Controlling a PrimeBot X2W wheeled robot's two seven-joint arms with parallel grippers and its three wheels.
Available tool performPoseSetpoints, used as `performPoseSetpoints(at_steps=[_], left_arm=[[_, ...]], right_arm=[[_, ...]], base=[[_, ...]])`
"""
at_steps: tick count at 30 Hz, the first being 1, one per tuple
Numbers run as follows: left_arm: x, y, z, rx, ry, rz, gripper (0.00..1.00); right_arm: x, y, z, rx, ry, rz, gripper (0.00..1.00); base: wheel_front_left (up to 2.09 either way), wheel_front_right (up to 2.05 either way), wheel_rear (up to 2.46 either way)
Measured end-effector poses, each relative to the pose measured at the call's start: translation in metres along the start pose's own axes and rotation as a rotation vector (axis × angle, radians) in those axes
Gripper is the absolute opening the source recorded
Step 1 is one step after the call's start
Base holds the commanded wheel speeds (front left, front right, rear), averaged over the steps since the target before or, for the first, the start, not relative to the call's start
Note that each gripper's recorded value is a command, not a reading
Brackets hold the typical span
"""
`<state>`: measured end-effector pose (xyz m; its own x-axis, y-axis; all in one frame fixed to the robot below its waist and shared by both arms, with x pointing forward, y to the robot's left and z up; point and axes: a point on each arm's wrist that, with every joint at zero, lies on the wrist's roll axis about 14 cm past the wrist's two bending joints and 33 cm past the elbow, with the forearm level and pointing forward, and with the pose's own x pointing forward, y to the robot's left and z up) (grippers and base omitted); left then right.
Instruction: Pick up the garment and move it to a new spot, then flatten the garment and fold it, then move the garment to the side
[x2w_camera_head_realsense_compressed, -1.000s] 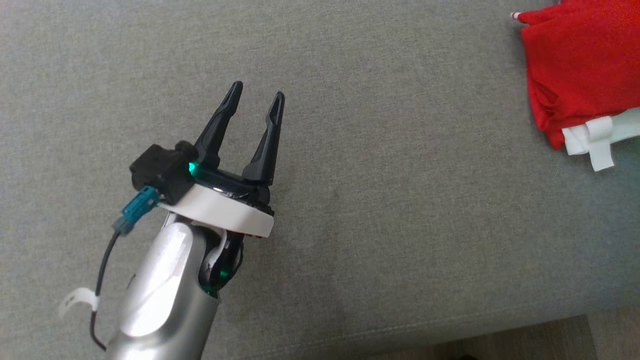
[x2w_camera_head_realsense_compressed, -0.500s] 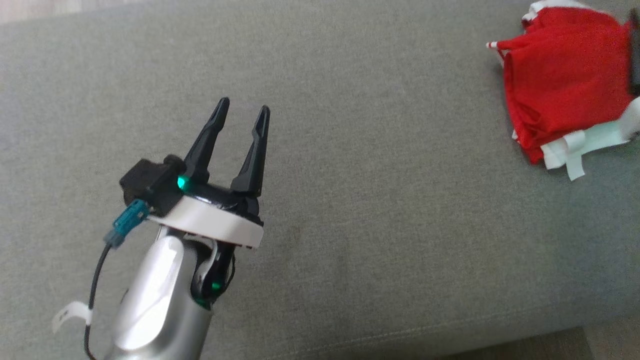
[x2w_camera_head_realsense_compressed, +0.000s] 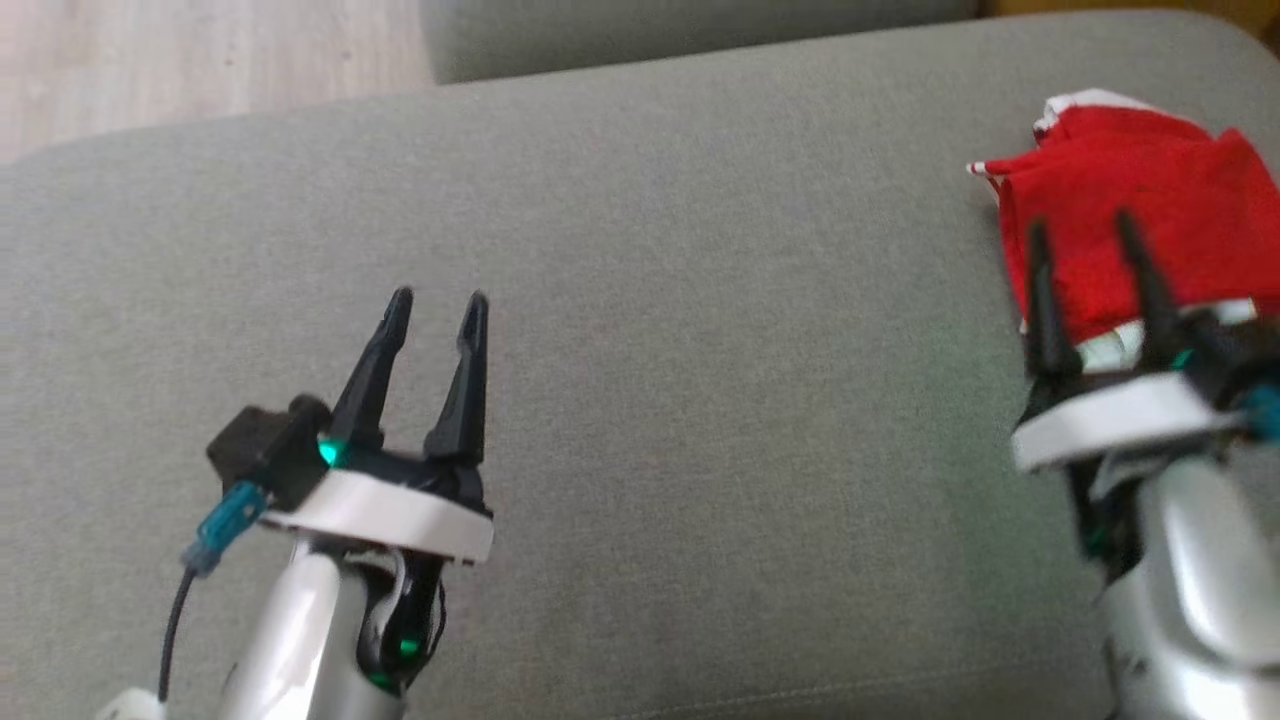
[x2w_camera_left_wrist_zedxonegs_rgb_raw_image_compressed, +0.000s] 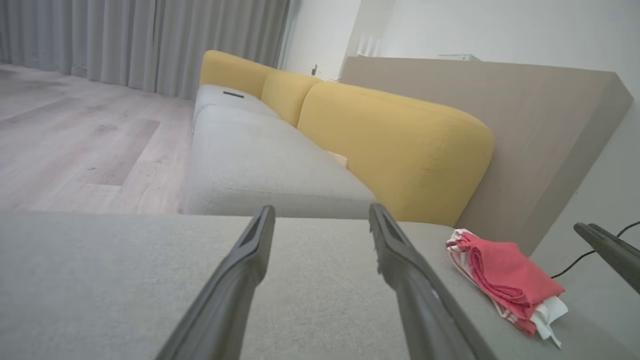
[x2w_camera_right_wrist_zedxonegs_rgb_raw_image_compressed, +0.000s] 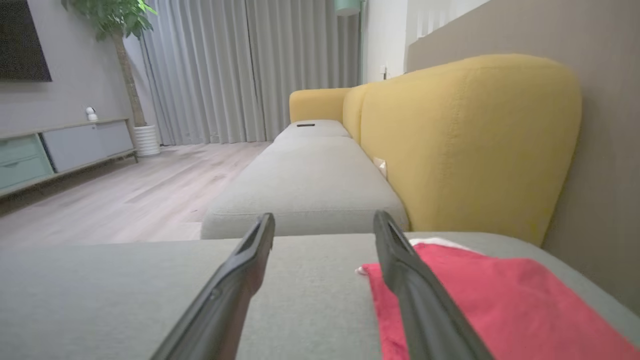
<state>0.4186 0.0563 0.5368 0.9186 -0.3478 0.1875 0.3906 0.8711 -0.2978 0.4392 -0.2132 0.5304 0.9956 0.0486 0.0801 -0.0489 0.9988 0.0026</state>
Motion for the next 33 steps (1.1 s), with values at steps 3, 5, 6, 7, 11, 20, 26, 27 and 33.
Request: performPoseSetpoints(at_steps=[3, 5, 6, 7, 11, 20, 26, 27, 33], left_arm=[[-0.012, 0.005, 0.001, 0.005, 0.002, 0.03, 1.0], [-0.019, 0.007, 0.002, 0.007, 0.004, 0.043, 1.0], [-0.023, 0.009, 0.002, 0.009, 0.007, 0.05, 1.0], [-0.027, 0.009, 0.001, 0.009, 0.011, 0.057, 1.0], [-0.042, 0.014, -0.003, 0.01, 0.029, 0.09, 1.0], [-0.052, 0.022, 0.0, 0.024, 0.023, 0.14, 1.0], [-0.053, 0.029, 0.003, 0.035, 0.015, 0.174, 1.0], [-0.053, 0.029, 0.003, 0.035, 0.015, 0.174, 1.0], [-0.053, 0.03, 0.003, 0.058, 0.019, 0.184, 1.0]], right_arm=[[-0.015, 0.016, -0.012, 0.06, 0.016, 0.0, 1.0], [-0.024, 0.018, -0.017, 0.084, 0.022, -0.014, 1.0], [-0.028, 0.019, -0.02, 0.091, 0.024, -0.017, 1.0], [-0.032, 0.021, -0.022, 0.09, 0.029, -0.015, 1.0], [-0.045, 0.028, -0.028, 0.105, 0.042, -0.012, 1.0], [-0.048, 0.04, -0.026, 0.112, 0.031, 0.018, 1.0], [-0.048, 0.041, -0.023, 0.119, 0.022, 0.023, 1.0], [-0.048, 0.042, -0.023, 0.119, 0.022, 0.023, 1.0], [-0.048, 0.041, -0.021, 0.126, 0.017, 0.022, 1.0]], base=[[0.0, 0.0, 0.0], [0.0, 0.0, 0.0], [0.0, 0.0, 0.0], [0.0, 0.0, 0.0], [0.0, 0.0, 0.0], [0.0, 0.0, 0.0], [0.0, 0.0, 0.0], [0.0, 0.0, 0.0], [0.0, 0.0, 0.0]])
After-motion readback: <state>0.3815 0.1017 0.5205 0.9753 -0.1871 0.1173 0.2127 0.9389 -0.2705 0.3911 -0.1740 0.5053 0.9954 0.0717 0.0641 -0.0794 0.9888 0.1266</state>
